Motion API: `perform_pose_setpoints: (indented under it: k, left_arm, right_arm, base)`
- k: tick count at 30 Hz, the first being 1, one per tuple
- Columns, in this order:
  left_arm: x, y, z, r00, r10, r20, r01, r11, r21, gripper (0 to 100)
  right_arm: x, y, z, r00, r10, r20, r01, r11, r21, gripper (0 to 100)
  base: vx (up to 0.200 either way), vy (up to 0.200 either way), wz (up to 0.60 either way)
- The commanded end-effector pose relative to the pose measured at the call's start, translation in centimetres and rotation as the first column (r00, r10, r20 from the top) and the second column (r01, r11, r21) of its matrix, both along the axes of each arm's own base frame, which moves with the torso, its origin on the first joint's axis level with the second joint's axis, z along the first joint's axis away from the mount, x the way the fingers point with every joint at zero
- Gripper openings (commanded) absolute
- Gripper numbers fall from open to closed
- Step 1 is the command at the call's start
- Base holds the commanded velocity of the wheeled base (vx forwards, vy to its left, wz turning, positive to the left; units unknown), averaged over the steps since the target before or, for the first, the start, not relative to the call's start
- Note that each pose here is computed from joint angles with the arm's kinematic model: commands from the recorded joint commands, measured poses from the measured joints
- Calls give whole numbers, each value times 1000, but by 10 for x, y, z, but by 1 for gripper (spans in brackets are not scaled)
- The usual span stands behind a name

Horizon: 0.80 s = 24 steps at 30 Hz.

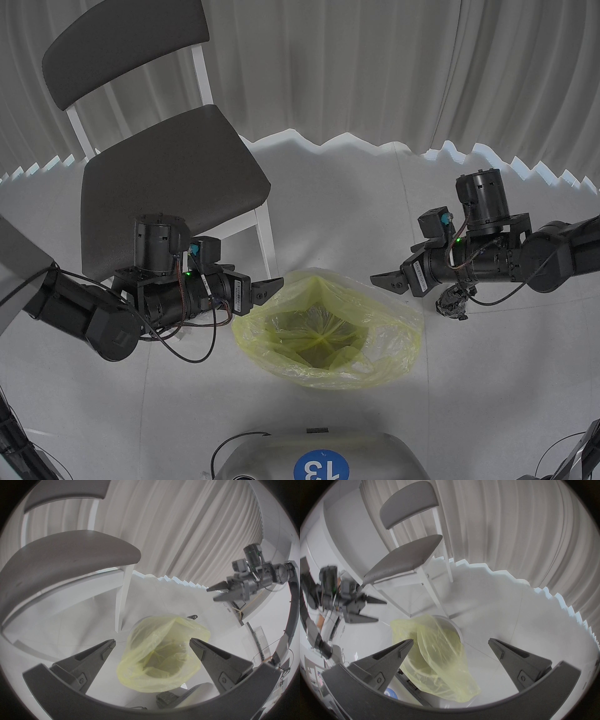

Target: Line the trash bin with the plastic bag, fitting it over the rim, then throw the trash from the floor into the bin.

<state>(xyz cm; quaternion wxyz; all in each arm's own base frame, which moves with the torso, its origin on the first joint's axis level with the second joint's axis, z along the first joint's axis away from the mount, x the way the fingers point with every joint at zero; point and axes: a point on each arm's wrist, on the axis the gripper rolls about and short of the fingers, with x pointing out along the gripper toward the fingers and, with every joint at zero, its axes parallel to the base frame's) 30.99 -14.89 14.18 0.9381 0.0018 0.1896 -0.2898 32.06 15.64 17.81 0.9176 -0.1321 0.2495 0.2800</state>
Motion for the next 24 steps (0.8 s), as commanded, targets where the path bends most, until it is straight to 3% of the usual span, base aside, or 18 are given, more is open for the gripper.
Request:
perform_pose_setpoints:
  k: [1, 9, 13, 22, 24]
  left_arm:
    - [-9, 4, 6, 1000, 1, 23, -1, 1000, -11, 100]
    - [-36, 12, 1, 996, -13, 84, 19, 998, -63, 100]
    - [-37, 10, -7, 995, 49, 83, -44, 997, -57, 100]
    - [-37, 6, -6, 997, 60, 41, -58, 998, -34, 100]
    - [-36, 5, -8, 997, 68, 25, -68, 997, -32, 100]
  right_arm:
    - [-7, -5, 8, 1000, 4, 20, -4, 1000, 10, 100]
    - [-10, -3, 6, 1000, 5, 6, -5, 1000, 15, 100]
    - [-14, -2, 8, 1000, 10, 9, -10, 1000, 18, 100]
    - [-21, -4, 6, 1000, 15, -5, -15, 1000, 12, 100]
    - [-22, -4, 5, 1000, 16, -10, -16, 1000, 9, 100]
  base:
    - [0, 0, 0]
    - [0, 0, 0]
    - [0, 0, 0]
    - [200, 0, 0]
    - [0, 0, 0]
